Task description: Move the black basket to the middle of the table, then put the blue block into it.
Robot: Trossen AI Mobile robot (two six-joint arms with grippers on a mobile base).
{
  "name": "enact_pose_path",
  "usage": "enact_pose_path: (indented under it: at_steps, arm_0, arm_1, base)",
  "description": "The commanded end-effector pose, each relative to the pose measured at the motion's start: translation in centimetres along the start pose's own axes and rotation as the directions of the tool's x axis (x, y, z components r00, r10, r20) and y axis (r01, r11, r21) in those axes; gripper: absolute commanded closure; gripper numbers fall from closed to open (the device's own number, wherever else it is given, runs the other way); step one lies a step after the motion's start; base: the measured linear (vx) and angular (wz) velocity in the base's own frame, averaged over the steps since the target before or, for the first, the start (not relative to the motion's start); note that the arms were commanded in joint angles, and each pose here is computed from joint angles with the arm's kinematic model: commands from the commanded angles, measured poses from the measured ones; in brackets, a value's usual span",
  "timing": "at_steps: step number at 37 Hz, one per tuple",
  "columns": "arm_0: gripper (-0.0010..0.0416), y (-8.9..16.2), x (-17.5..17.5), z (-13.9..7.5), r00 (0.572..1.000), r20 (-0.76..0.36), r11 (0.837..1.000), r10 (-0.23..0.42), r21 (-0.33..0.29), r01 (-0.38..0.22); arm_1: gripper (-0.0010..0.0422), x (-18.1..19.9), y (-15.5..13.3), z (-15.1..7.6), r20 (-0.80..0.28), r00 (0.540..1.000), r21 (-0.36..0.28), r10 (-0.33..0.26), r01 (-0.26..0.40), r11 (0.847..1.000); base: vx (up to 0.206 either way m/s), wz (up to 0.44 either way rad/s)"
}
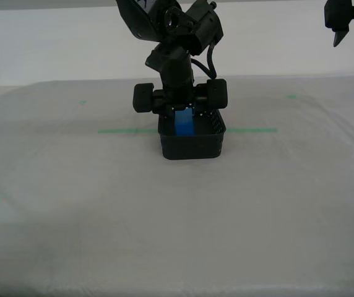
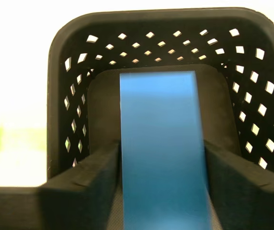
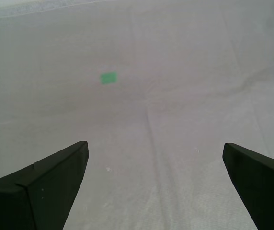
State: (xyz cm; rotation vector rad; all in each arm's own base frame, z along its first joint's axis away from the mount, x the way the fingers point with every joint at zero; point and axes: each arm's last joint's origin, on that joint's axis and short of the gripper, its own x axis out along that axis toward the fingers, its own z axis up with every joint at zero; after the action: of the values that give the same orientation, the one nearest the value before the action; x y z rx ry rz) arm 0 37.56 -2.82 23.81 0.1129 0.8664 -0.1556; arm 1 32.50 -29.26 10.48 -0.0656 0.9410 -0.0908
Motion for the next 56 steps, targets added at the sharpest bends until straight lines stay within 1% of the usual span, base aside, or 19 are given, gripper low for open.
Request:
enact_pose_path:
  at_steps: [1, 6, 12, 16, 24, 30, 34, 43, 51, 56]
  arm_0:
    - [0.0012, 0.0, 0.0, 0.0, 1.000, 0.004, 1.000, -0.001, -0.001, 0.001]
    - [0.0012, 0.0, 0.0, 0.1, 1.000, 0.004, 1.000, 0.000, -0.001, 0.000]
    - [0.0012, 0.0, 0.0, 0.0, 1.000, 0.004, 1.000, -0.001, -0.001, 0.001]
    - [0.0012, 0.0, 0.0, 0.1, 1.000, 0.004, 1.000, 0.000, -0.001, 0.000]
    - [0.0012, 0.0, 0.0, 0.1, 1.000, 0.004, 1.000, 0.000, -0.001, 0.000]
    - [0.0013, 0.0, 0.0, 0.1, 1.000, 0.004, 1.000, 0.000, -0.001, 0.000]
    - [0.0012, 0.0, 0.0, 0.1, 1.000, 0.004, 1.000, 0.000, 0.000, 0.000]
    - [0.0012, 0.0, 0.0, 0.1, 1.000, 0.004, 1.000, 0.000, 0.000, 0.000]
    - [0.0012, 0.0, 0.0, 0.0, 1.000, 0.004, 1.000, -0.001, -0.001, 0.001]
    - [0.0012, 0.0, 0.0, 0.1, 1.000, 0.004, 1.000, 0.000, -0.001, 0.000]
  arm_1:
    - [0.0140, 0.0, -0.1, 0.0, -0.004, 1.000, 0.013, -0.013, 0.013, 1.000]
    - [0.0073, 0.0, -0.1, 0.1, -0.001, 1.000, 0.044, -0.021, 0.021, 0.999]
    - [0.0005, 0.0, -0.2, 0.1, -0.005, 0.999, 0.054, -0.037, 0.037, 0.998]
    - [0.0025, 0.0, -0.3, 0.2, -0.007, 0.998, 0.057, -0.059, 0.060, 0.997]
    - [0.0009, -0.1, -0.3, 0.2, -0.004, 0.998, 0.057, -0.064, 0.064, 0.996]
    - [0.0016, -0.4, -0.4, 0.4, 0.001, 0.998, 0.065, -0.069, 0.068, 0.996]
    - [0.0016, -1.0, -0.4, 0.8, 0.008, 0.997, 0.066, -0.071, 0.071, 0.995]
    - [0.0016, -3.2, -0.3, 2.0, 0.050, 0.996, 0.095, -0.069, 0.064, 0.993]
    - [0.0016, -4.8, 0.0, 2.7, 0.052, 0.996, 0.128, -0.070, 0.063, 0.990]
    - [0.0016, -5.5, 0.1, 3.0, 0.053, 0.996, 0.137, -0.070, 0.063, 0.989]
  base:
    - [0.000, 0.000]
    - [0.000, 0.000]
    - [0.000, 0.000]
    - [0.000, 0.000]
    - [0.000, 0.000]
    - [0.000, 0.000]
    - [0.000, 0.000]
    - [0.000, 0.000]
    - [0.000, 0.000]
    - [0.000, 0.000]
